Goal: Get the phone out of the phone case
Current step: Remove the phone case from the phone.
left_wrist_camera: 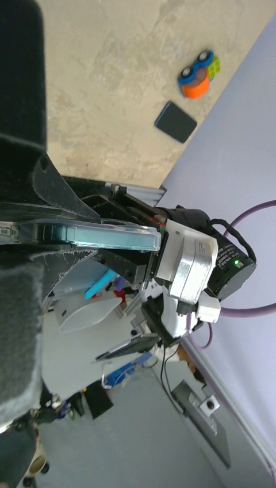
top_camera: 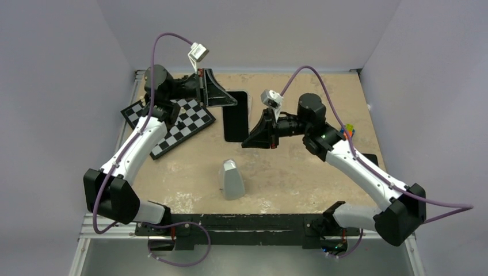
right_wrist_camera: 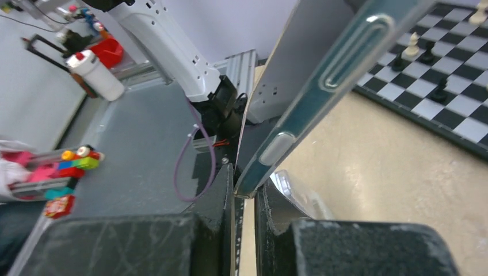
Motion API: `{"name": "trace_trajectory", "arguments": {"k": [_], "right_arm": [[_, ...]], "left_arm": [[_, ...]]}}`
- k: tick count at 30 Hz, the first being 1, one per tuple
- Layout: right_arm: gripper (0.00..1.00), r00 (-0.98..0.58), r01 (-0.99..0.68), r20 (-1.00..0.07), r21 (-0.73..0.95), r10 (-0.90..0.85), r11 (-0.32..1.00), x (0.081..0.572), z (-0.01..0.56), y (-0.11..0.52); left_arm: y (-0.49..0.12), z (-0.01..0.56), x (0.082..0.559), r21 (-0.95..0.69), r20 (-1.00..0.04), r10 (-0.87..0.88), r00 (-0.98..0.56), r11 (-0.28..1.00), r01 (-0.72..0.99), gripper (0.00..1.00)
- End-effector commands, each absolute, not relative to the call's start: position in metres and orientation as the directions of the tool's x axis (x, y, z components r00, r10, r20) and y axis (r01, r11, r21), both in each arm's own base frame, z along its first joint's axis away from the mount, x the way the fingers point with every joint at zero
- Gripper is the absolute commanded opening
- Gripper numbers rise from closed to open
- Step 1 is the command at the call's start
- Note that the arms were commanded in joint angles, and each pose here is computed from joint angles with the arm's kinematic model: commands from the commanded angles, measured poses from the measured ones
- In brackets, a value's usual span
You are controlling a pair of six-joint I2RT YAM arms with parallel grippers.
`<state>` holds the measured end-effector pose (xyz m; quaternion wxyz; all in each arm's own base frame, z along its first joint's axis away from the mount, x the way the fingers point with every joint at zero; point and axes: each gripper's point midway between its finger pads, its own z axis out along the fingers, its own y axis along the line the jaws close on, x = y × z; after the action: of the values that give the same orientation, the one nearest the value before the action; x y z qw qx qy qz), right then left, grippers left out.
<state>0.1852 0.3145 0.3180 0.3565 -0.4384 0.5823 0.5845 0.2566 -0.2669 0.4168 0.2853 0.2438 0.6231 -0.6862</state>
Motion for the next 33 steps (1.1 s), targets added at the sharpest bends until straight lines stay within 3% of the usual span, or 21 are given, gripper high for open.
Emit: {"name": "trace_trajectory", "arguments": {"k": [1,10,19,29,33], "right_arm": [[0.0,0.029,-1.0,-0.997,-0.028,0.072,0.008,0.184,0.357,0.326],[0.0,0.242,-0.97,-0.964,-0.241,0.113,0.023,0.185,0.418,0.338],[0.0,0.354,-0.935,-0.928,-0.356,0.121,0.003,0.172,0.449,0.344],[0.0,0.389,-0.884,-0.912,-0.33,0.131,0.331,0.217,0.469,0.327],[0.0,0.354,-0.784,-0.922,-0.202,0.156,0.588,0.258,0.477,0.301]], "left_arm": [[-0.268,0.445,0.251,-0.817,-0.533,-0.151,-0.832,-0.164,0.553,0.0],[-0.276,0.436,0.245,-0.85,-0.474,-0.118,-0.872,-0.195,0.489,0.0],[-0.285,0.43,0.247,-0.871,-0.436,-0.083,-0.896,-0.211,0.444,0.0],[-0.286,0.432,0.248,-0.873,-0.433,-0.142,-0.89,-0.18,0.454,0.0],[-0.283,0.437,0.245,-0.871,-0.421,-0.177,-0.889,-0.194,0.451,0.0]]}}
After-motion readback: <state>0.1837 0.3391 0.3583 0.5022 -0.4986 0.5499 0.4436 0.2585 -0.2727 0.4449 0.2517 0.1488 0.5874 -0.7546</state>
